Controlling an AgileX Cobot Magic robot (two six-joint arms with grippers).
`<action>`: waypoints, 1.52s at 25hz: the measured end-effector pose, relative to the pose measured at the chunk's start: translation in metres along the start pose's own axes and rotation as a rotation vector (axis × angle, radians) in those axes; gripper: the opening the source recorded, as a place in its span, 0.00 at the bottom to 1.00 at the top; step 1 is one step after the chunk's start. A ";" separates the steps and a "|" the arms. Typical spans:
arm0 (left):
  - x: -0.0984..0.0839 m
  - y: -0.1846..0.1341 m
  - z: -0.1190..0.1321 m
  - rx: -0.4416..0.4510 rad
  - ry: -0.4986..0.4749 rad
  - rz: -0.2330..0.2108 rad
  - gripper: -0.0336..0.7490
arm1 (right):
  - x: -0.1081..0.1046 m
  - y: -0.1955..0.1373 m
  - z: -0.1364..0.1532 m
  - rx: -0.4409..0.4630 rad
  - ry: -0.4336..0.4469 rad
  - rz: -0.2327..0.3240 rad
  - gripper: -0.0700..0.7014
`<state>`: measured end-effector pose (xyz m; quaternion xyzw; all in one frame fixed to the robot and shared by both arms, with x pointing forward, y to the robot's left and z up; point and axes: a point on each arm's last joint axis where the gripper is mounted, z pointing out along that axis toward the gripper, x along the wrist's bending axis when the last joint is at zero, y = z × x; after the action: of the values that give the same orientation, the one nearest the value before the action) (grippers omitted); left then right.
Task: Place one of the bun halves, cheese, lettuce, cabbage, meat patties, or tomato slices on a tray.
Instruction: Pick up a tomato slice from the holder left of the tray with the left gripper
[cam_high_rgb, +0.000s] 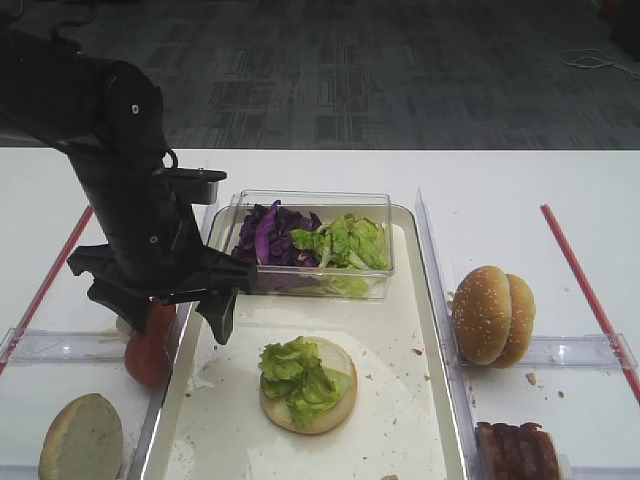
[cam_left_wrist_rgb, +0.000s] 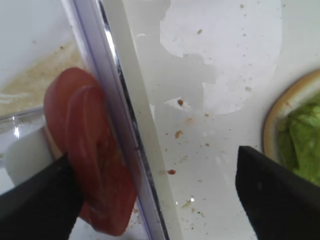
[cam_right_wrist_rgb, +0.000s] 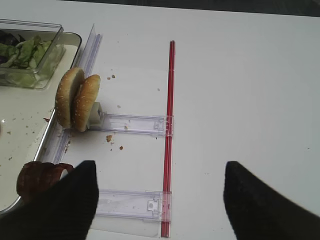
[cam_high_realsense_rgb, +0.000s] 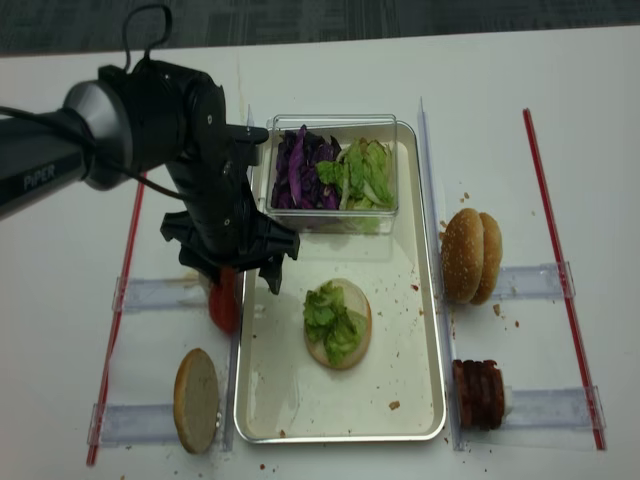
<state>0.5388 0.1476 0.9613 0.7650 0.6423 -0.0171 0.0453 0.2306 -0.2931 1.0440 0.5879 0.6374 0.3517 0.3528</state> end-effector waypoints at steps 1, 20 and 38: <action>0.000 0.000 0.000 0.000 0.000 0.000 0.78 | 0.000 0.000 0.000 0.000 0.000 0.000 0.81; 0.004 0.001 0.004 0.009 0.045 0.028 0.26 | 0.000 0.000 0.000 0.000 0.000 -0.002 0.81; 0.004 -0.001 -0.006 -0.012 0.043 0.032 0.15 | 0.000 0.000 0.000 0.000 0.000 -0.002 0.81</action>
<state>0.5383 0.1523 0.9666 0.7750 0.6309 0.0038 0.0362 0.2306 -0.2931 1.0440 0.5873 0.6379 0.3514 0.3531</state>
